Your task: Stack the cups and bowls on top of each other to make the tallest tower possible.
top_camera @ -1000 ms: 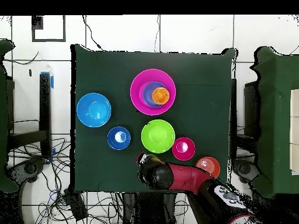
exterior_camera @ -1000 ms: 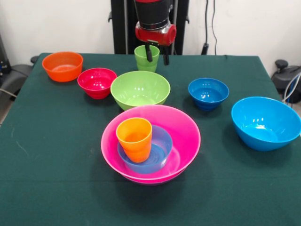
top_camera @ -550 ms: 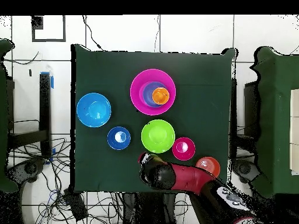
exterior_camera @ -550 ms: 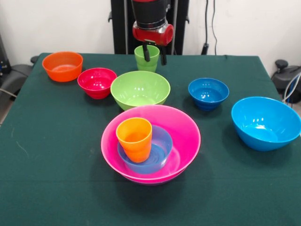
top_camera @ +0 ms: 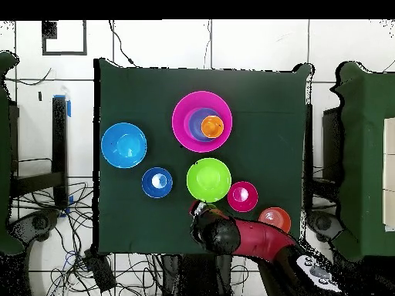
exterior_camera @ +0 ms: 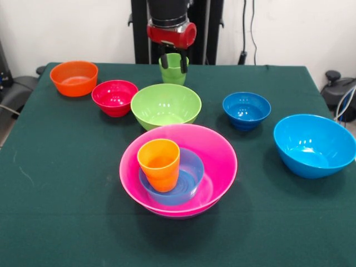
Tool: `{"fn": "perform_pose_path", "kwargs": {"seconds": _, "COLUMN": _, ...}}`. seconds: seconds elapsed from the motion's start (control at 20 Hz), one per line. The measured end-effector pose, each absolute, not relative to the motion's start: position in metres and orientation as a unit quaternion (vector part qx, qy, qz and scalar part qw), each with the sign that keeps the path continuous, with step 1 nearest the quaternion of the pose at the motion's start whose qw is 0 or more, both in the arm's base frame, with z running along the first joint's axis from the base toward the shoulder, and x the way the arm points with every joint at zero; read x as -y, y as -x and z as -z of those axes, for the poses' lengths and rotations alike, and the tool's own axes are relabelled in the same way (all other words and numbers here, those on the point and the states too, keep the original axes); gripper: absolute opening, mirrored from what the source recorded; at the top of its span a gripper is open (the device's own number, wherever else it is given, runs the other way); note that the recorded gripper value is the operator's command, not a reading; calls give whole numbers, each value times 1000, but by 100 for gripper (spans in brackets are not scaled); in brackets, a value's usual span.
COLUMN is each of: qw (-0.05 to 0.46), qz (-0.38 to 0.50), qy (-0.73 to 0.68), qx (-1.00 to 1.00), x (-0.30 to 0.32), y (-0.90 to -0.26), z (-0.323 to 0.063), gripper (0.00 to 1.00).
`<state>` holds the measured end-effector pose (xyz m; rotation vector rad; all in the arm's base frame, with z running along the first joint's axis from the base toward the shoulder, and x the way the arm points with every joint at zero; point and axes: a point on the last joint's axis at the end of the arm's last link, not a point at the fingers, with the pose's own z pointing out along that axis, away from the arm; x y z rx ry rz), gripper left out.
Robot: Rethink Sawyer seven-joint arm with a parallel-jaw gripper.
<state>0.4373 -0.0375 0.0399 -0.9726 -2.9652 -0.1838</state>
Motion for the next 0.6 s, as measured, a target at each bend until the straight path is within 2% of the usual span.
{"fn": "perform_pose_path", "kwargs": {"seconds": 0.6, "qw": 2, "qz": 56, "qy": 316, "qx": 947, "x": 44, "y": -435, "z": -49, "gripper": 100}}
